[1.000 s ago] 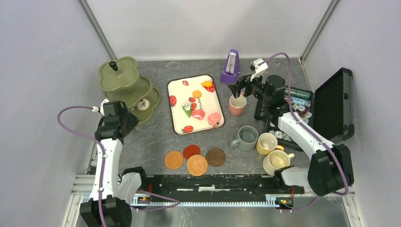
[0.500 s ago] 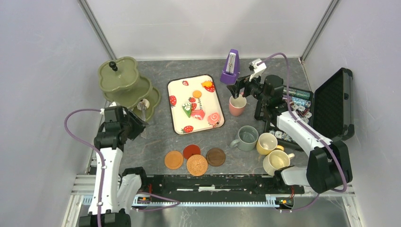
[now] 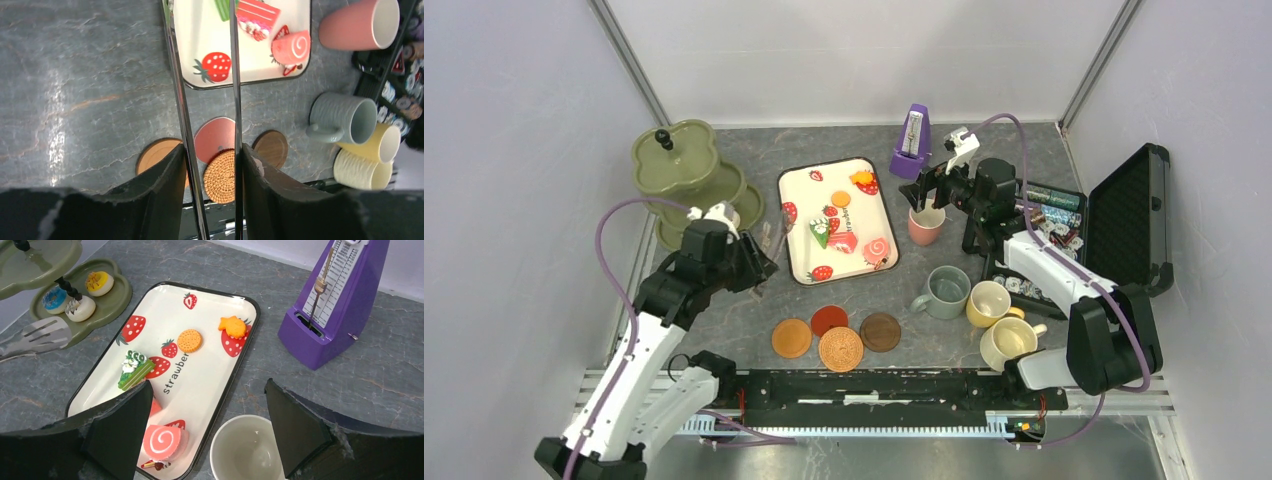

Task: Serve the afternoon tea

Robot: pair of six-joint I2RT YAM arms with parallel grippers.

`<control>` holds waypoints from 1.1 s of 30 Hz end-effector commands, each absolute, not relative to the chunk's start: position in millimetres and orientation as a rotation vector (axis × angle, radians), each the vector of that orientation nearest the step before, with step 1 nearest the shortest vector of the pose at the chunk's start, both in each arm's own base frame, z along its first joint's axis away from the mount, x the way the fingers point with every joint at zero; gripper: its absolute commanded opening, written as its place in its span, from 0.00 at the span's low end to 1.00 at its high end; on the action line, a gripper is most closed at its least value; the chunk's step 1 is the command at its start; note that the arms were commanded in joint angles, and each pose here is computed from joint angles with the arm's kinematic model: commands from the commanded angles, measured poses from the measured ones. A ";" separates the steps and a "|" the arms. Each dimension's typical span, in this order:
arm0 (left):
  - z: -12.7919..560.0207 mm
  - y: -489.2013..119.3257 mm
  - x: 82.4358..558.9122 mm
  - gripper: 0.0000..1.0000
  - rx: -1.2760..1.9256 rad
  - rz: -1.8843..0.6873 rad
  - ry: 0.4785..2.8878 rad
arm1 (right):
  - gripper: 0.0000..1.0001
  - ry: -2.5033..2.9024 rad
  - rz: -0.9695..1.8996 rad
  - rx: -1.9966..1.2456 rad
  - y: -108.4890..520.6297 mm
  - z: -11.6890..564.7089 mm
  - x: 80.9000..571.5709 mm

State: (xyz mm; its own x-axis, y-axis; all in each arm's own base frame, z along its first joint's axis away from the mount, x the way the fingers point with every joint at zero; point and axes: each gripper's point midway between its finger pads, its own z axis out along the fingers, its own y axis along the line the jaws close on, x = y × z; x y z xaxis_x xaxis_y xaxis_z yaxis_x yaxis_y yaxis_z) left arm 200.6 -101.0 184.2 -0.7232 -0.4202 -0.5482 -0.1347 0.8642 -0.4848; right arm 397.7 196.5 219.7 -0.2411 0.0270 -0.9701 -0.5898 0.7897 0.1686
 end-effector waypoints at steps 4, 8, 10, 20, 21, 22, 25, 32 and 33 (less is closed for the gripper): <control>230.6 -133.2 228.3 0.48 -0.090 -0.358 2.227 | 0.90 1.655 0.616 -0.450 198.6 246.2 403.0; 230.6 -153.8 233.9 0.48 0.028 -0.217 2.246 | 0.91 1.654 0.591 -0.452 195.1 247.0 402.4; 230.9 -160.6 234.5 0.48 0.063 -0.155 2.244 | 0.91 1.655 0.571 -0.453 192.5 247.3 403.0; 203.6 -182.6 237.4 0.51 0.133 -0.078 2.324 | 0.92 1.680 0.501 -0.452 183.8 241.4 406.9; 198.1 -186.9 237.5 0.51 0.147 -0.078 2.343 | 0.92 1.681 0.499 -0.453 183.6 241.2 407.0; 193.4 -189.6 237.6 0.52 0.157 -0.076 2.360 | 0.92 1.679 0.497 -0.453 183.2 241.7 407.3; 180.5 -197.0 238.6 0.53 0.179 -0.062 2.405 | 0.92 1.678 0.491 -0.455 182.6 242.1 406.9; 159.1 -201.7 241.7 0.54 0.186 -0.010 2.453 | 0.92 1.681 0.483 -0.454 181.0 241.7 407.4; 156.5 -202.6 242.4 0.54 0.187 -0.003 2.457 | 0.92 1.682 0.481 -0.452 180.6 241.6 407.5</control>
